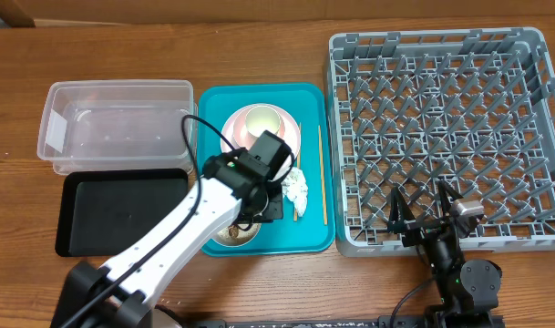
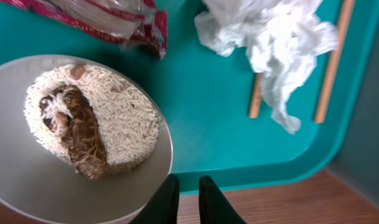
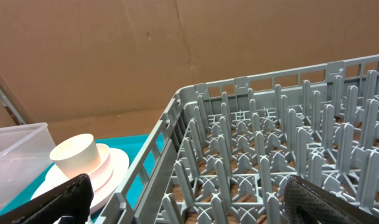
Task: Sort waste into correct bins and load items into the dishwasher
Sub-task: 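Move left gripper over the white bowl of rice on teal tray, then lower left gripper and grasp the rim of the white bowl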
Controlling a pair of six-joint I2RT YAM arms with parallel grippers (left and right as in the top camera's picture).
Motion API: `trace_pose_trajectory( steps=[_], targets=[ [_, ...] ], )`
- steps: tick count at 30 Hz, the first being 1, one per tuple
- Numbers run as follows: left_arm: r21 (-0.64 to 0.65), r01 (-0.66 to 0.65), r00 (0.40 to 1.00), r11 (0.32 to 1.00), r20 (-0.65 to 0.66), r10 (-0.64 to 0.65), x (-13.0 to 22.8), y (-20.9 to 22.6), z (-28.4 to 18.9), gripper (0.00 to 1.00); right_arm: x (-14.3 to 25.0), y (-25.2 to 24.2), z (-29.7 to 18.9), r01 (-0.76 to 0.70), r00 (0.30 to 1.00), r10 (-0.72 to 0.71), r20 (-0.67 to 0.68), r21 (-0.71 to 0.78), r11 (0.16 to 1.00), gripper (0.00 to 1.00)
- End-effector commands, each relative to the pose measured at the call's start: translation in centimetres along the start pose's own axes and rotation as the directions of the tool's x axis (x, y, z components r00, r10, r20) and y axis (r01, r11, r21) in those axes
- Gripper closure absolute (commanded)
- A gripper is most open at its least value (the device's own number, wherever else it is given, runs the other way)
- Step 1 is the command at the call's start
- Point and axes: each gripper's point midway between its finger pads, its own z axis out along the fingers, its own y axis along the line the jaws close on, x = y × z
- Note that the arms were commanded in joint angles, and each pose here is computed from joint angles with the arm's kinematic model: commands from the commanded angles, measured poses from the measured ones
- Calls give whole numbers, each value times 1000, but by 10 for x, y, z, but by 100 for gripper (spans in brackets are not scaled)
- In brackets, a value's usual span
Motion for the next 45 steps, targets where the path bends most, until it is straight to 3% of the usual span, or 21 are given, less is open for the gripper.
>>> trace_pose_trajectory(
  steps=[1, 10, 45],
  targets=[
    [-62, 4, 999, 998, -36, -6, 3, 7, 17, 84, 1, -1, 0, 4, 1000, -4, 7, 3, 1000, 0],
    [-102, 3, 997, 995, -76, -11, 3, 10, 41, 82, 1, -1, 0, 4, 1000, -4, 7, 3, 1000, 0],
    [-166, -5, 999, 986, -32, -1, -3, 23, 46, 79, 1, -1, 0, 4, 1000, -4, 7, 4, 1000, 0]
  ],
)
